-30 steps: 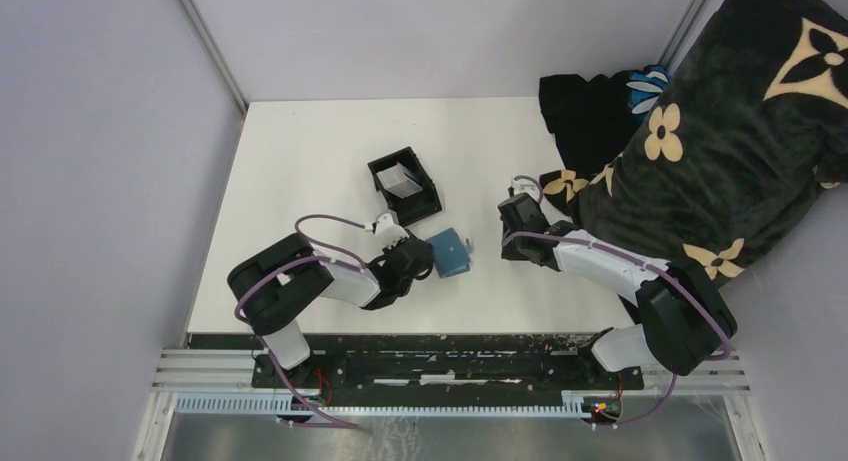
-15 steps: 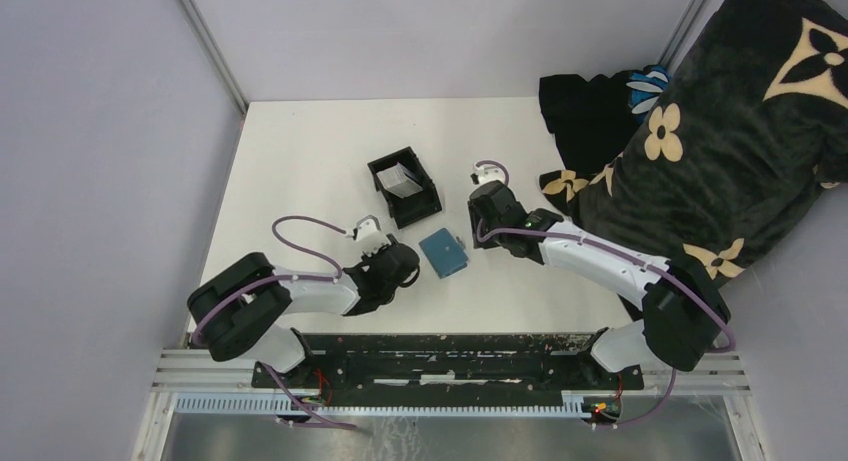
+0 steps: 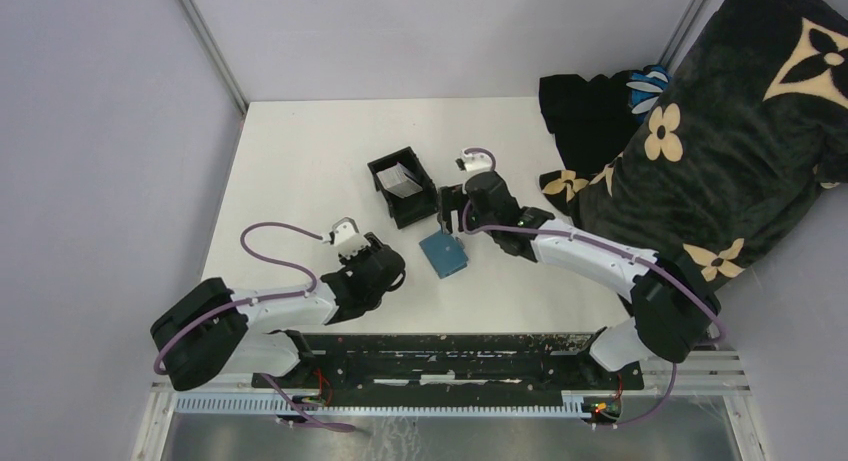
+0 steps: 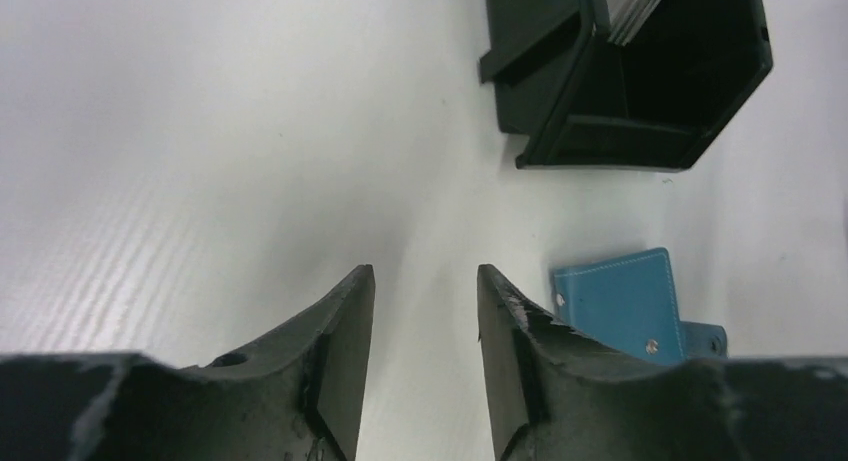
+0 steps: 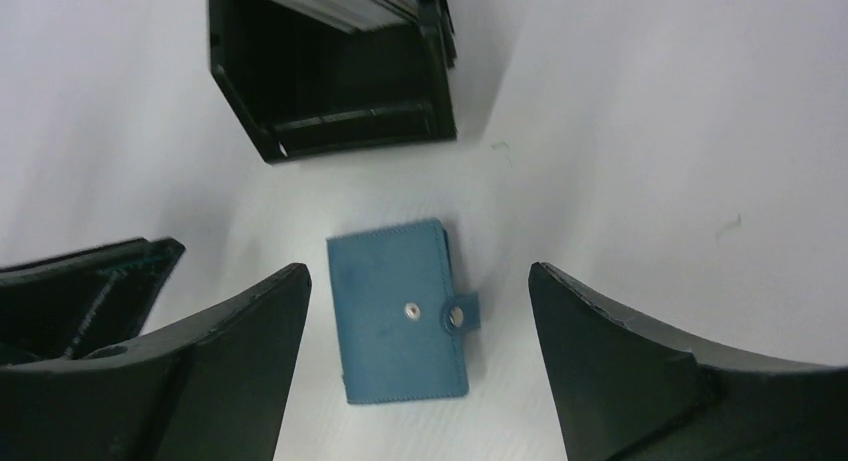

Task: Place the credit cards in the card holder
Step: Pick up the credit card from the storage box.

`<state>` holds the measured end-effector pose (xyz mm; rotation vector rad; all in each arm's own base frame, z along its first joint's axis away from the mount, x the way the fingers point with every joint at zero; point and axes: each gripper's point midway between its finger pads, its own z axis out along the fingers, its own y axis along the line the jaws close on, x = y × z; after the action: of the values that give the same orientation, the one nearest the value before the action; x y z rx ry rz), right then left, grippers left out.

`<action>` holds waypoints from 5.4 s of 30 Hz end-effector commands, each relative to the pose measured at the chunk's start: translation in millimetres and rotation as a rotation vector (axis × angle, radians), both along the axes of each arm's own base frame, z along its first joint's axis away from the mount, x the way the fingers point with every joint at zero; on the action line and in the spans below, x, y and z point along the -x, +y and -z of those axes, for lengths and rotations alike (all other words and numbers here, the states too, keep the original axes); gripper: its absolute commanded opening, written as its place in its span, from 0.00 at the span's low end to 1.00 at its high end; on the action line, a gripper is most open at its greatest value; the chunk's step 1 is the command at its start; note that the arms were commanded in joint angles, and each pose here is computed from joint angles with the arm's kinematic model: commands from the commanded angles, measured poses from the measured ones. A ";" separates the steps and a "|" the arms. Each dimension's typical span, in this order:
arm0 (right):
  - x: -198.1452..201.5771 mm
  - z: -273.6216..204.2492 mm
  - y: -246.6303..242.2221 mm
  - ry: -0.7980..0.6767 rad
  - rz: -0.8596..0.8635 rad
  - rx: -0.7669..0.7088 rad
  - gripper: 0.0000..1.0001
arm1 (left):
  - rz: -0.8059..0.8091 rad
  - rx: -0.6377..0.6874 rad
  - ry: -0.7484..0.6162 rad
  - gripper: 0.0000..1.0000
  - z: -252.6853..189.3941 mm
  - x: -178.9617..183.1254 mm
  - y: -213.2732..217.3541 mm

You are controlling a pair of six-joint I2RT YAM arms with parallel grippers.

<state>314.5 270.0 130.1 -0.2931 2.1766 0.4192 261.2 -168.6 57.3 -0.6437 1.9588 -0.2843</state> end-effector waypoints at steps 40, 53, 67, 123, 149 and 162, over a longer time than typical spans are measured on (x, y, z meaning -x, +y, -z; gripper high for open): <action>-167.8 9.1 139.6 0.114 -0.225 0.026 0.67 | -0.167 0.264 0.060 0.40 -7.9 -149.6 46.8; -158.3 27.7 145.5 0.213 -0.238 -0.031 0.60 | -0.130 0.307 0.075 0.38 1.7 -160.3 39.0; -143.9 19.9 155.3 0.284 -0.263 -0.146 0.47 | -0.091 0.336 0.060 0.37 -3.5 -166.5 30.7; -131.3 -43.3 124.3 0.092 -0.210 0.056 0.18 | -0.101 0.346 0.035 0.36 -14.9 -159.2 35.6; -38.4 -99.0 57.6 0.074 -0.182 -0.026 0.01 | 0.158 0.244 -0.104 0.59 -73.2 -81.7 -8.5; 77.1 -74.6 17.9 0.249 -0.255 -0.257 0.01 | 0.639 0.457 -0.372 0.59 -114.0 -14.4 -67.4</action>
<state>260.7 277.8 184.5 -0.4203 2.3577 0.7126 287.7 -208.8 106.8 -0.4500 1.9139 -0.9792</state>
